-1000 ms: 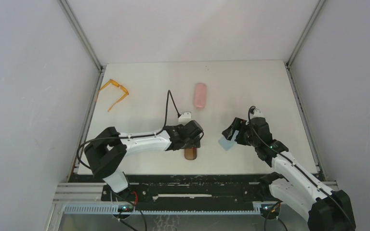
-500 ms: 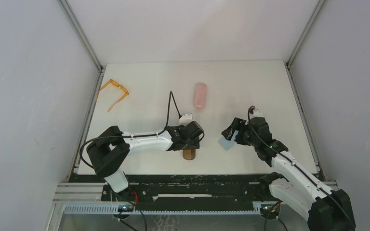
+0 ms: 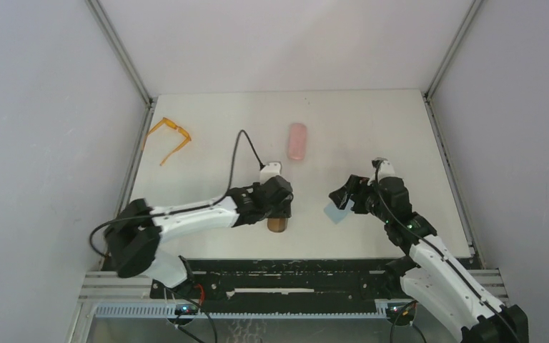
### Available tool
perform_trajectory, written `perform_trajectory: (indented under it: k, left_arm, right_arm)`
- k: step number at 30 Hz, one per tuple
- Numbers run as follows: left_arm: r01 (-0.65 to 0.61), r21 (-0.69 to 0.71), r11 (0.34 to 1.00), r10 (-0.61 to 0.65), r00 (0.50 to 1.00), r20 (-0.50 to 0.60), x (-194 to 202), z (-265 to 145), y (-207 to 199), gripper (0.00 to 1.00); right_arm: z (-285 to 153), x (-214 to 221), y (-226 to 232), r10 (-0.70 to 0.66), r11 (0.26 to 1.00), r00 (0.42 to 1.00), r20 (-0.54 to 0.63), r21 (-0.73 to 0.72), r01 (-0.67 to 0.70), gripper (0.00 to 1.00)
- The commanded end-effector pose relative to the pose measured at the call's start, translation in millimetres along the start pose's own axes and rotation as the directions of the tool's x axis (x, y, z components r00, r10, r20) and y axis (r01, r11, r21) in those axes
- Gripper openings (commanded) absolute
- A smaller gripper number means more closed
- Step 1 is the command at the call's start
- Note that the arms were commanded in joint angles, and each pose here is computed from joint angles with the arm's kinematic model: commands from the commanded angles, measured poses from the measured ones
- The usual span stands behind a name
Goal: Organize the sunglasses
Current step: Pick up the sunglasses case from the center of the board, then open the sunglasses case.
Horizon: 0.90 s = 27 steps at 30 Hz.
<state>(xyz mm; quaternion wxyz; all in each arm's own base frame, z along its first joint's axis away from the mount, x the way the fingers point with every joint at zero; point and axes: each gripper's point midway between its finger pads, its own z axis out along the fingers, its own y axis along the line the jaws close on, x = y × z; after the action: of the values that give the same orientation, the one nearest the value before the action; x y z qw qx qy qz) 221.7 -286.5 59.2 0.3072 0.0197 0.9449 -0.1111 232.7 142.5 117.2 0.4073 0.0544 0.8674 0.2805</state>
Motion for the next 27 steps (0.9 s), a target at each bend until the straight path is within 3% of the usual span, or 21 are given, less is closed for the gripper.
perform_trajectory:
  k: [1, 6, 10, 13, 19, 27]
  left_arm:
    - [-0.012, 0.257, 0.966, -0.042, 0.978, 0.204, -56.6, -66.8, -26.5, 0.0]
    - [-0.072, 0.534, 0.843, -0.127, 0.937, 0.327, -81.0, -135.8, -48.9, 0.0]
    - [-0.129, 0.662, 0.738, -0.192, 0.901, 0.389, -87.2, -181.3, -50.4, 0.0]
    - [-0.164, 0.73, 0.664, -0.233, 0.882, 0.41, -84.3, -206.3, -48.3, 0.0]
    - [-0.286, 0.844, 0.453, -0.302, 0.842, 0.447, -79.3, -263.2, -54.1, 0.0]
    - [-0.383, 0.897, 0.219, -0.303, 0.848, 0.436, -65.8, -311.5, -68.3, 0.0]
  right_arm:
    - [-20.4, -35.4, 30.1, -0.079, 0.988, 0.986, 0.144, -0.12, 0.097, 0.84]
    - [-46.9, -58.4, 68.0, -0.082, 0.94, 0.965, 0.248, -0.303, 0.158, 0.86]
    - [-75.0, -58.7, 116.0, -0.088, 0.821, 0.97, 0.226, -0.535, 0.199, 0.91]
    - [-97.3, -54.3, 154.2, -0.063, 0.683, 0.978, 0.2, -0.706, 0.188, 0.91]
    - [-137.3, -46.5, 221.2, -0.025, 0.483, 0.971, 0.239, -0.847, 0.221, 0.94]
    - [-154.4, -39.8, 262.0, -0.01, 0.37, 0.969, 0.247, -0.899, 0.233, 0.93]
